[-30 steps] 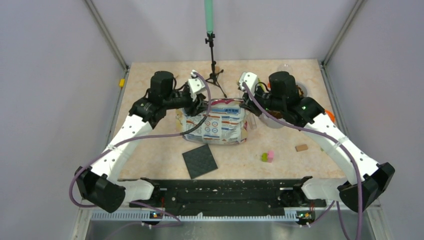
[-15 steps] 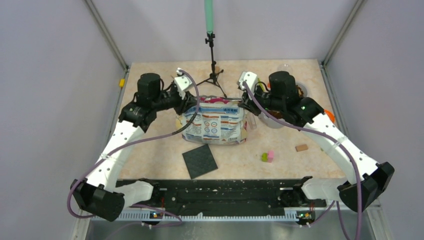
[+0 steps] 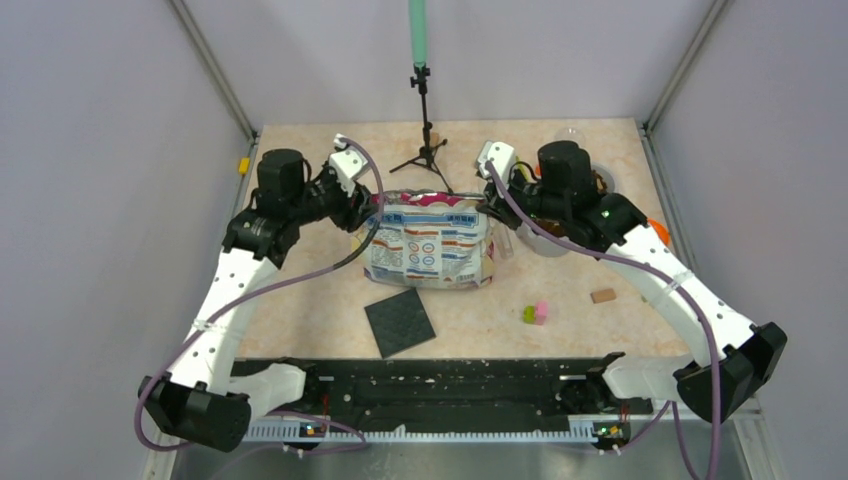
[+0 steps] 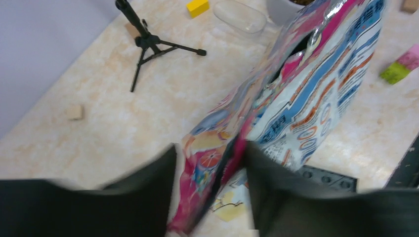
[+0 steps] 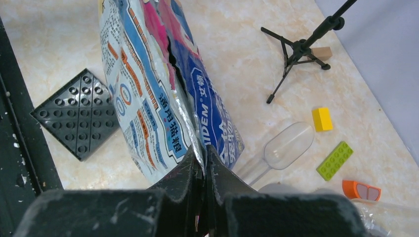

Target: Serve the pet food

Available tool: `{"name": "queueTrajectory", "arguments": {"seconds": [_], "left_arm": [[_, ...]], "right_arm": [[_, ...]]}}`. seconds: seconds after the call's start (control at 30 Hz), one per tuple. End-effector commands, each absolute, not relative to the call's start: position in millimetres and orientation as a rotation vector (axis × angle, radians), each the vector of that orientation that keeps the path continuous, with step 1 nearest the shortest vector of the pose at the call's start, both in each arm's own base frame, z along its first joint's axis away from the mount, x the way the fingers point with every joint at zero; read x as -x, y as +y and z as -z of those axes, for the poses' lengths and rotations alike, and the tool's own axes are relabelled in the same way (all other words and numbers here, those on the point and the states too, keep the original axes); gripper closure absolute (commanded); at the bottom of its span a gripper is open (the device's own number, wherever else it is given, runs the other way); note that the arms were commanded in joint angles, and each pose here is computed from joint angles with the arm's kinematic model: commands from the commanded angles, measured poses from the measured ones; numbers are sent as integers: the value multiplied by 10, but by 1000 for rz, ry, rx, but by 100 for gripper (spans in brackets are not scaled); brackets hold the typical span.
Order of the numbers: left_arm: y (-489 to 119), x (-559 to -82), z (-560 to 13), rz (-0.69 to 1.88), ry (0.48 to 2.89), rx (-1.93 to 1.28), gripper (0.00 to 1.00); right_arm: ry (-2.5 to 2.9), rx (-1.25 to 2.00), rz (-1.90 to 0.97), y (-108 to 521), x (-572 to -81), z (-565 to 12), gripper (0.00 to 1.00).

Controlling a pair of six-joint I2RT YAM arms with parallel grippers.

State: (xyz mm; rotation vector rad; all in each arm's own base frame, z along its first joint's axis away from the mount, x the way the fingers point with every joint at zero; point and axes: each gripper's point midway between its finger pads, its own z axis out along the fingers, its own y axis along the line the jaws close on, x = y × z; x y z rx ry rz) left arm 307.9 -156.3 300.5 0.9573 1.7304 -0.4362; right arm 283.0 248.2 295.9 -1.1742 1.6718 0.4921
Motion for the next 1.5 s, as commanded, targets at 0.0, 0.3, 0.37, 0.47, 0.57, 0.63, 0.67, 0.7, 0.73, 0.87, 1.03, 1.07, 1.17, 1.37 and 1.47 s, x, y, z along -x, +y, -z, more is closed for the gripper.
{"name": "queueTrajectory", "arguments": {"seconds": [0.0,0.3,0.37,0.47,0.57,0.63,0.67,0.7,0.73,0.87,1.03,1.07,1.17,1.37,1.47], "left_arm": [[-1321,-3169,-3100,302,1774,-857,71],[-1153,-3327,-3373,212,1643,-685,100],[-1071,-3413,-3488,165,1608,-621,100],[-942,-3590,-3658,113,1557,-491,100],[-850,-3744,-3785,85,1523,-382,100],[-775,-3817,-3925,59,1479,-319,100],[-721,-3847,-4019,38,1452,-287,100],[-682,-3865,-4108,24,1429,-267,100],[-595,-3882,-4192,-6,1413,-223,100],[-416,-3860,-4442,-37,1348,-129,100],[-383,-3824,-4349,-33,1360,-118,100],[-384,-3830,-4288,-34,1377,-122,100],[-357,-3843,-4122,-43,1429,-112,100],[-476,-3784,-3989,20,1492,-161,25],[-530,-3774,-3985,68,1528,-153,19]], "right_arm": [[1596,1109,-418,2392,-2982,-3301,100],[1562,1098,-434,2430,-2987,-3374,100],[1530,1080,-427,2453,-3040,-3422,100],[1455,1039,-426,2518,-3172,-3563,100],[1391,1005,-447,2655,-3339,-3739,100],[1358,979,-454,2745,-3472,-3844,100],[1338,969,-454,2791,-3542,-3898,100],[1323,953,-453,2820,-3607,-3950,100],[1304,943,-449,2853,-3669,-3996,100],[1228,892,-481,2920,-3886,-4234,100],[1244,912,-579,3136,-4030,-4169,100],[1257,911,-597,3169,-4051,-4113,100],[1289,896,-627,3206,-4089,-3972,100],[1297,900,-672,3199,-3963,-4011,59],[1292,905,-689,3185,-3870,-4072,44]]}}
